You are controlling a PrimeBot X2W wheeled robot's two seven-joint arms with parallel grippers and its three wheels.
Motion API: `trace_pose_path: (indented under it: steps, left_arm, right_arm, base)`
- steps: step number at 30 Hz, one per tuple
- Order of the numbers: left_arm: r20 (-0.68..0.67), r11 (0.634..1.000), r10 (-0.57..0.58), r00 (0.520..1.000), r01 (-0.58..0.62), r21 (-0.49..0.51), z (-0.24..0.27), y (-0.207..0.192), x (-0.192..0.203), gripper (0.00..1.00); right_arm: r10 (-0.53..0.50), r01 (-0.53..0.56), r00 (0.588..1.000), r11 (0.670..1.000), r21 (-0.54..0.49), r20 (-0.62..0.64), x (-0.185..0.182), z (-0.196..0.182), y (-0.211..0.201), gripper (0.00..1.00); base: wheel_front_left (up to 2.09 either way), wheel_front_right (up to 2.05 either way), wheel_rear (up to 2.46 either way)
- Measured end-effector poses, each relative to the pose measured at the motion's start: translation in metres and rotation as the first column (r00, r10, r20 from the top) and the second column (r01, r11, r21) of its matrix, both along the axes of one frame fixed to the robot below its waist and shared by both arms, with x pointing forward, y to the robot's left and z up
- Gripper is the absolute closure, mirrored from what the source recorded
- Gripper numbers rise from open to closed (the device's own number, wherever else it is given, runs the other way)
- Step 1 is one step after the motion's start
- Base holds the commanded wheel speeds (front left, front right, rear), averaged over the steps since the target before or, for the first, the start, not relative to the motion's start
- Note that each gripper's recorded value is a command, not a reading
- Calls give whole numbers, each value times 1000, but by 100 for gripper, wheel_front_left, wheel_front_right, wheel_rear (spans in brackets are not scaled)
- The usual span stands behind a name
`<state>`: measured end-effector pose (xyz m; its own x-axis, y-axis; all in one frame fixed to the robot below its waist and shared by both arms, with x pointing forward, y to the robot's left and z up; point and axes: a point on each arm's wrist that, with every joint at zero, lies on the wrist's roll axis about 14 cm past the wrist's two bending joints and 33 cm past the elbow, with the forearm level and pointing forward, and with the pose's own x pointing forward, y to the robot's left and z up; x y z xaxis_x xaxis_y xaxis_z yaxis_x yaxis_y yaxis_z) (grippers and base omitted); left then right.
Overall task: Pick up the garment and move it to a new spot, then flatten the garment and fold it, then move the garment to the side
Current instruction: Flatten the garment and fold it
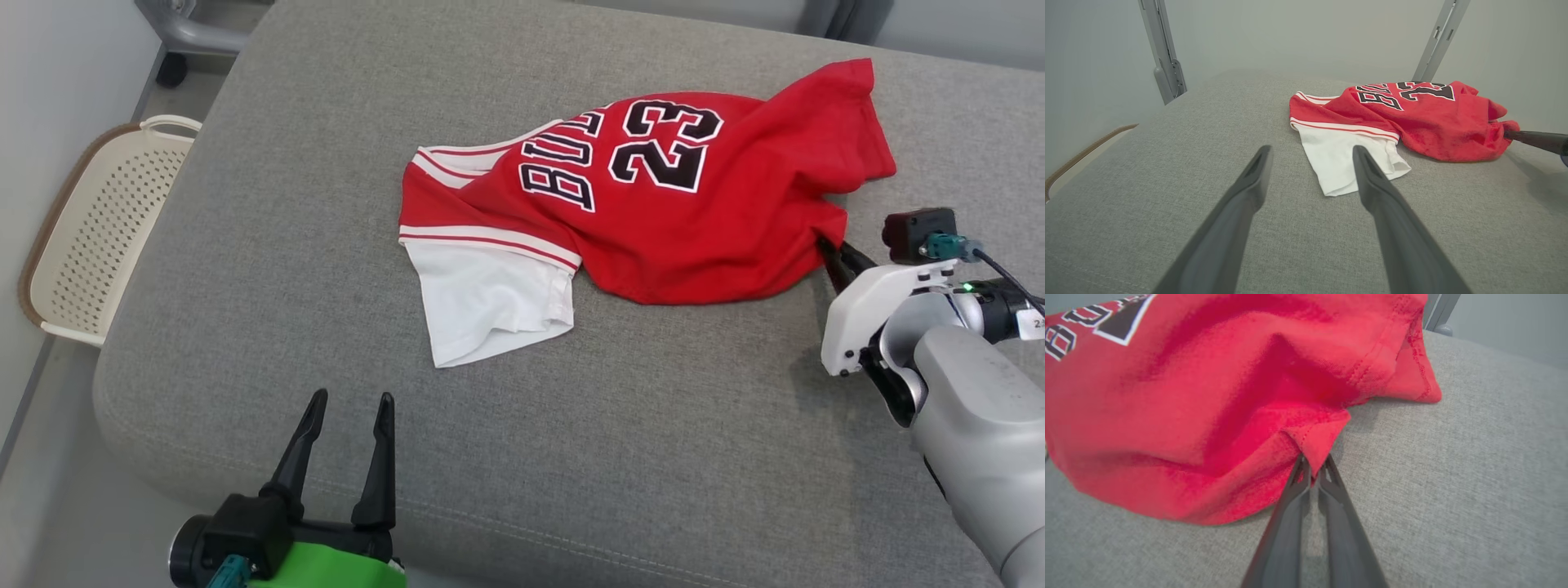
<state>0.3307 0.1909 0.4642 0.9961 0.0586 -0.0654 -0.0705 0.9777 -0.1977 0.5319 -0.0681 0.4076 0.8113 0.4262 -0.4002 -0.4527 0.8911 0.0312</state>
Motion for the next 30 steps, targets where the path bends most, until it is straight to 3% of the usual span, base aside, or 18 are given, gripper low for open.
trace_pose_path:
  steps: [7, 14, 26, 27, 28, 30]
  left_arm:
    - [25, 1000, -12, 1000, 12, -2, 6, -4, 3, 0]
    - [41, 999, -53, 998, 53, -11, 10, -15, 7, 0]
    - [73, 993, -114, 991, 115, -16, 17, -33, 11, 0]
    - [73, 993, -117, 990, 118, -16, 18, -34, 11, 0]
    - [73, 993, -119, 990, 121, -14, 17, -35, 11, 0]
    - [66, 992, -124, 990, 125, -15, 15, -36, 9, 0]
  right_arm:
    - [-140, 133, 989, 985, 113, 57, -11, 11, -36, 100]
    - [-324, 311, 945, 933, 179, 47, -47, 5, -95, 100]
    - [-431, 422, 902, 887, 186, 12, -98, 10, -122, 100]
    - [-430, 423, 903, 888, 178, -2, -104, 8, -121, 28]
    - [-431, 426, 902, 887, 175, -14, -109, 7, -119, 0]
    - [-435, 433, 900, 886, 169, -24, -117, 6, -118, 0]
  base:
    - [0, 0, 0]
    - [0, 0, 0]
    - [0, 0, 0]
    - [0, 0, 0]
    - [0, 0, 0]
    - [0, 0, 0]
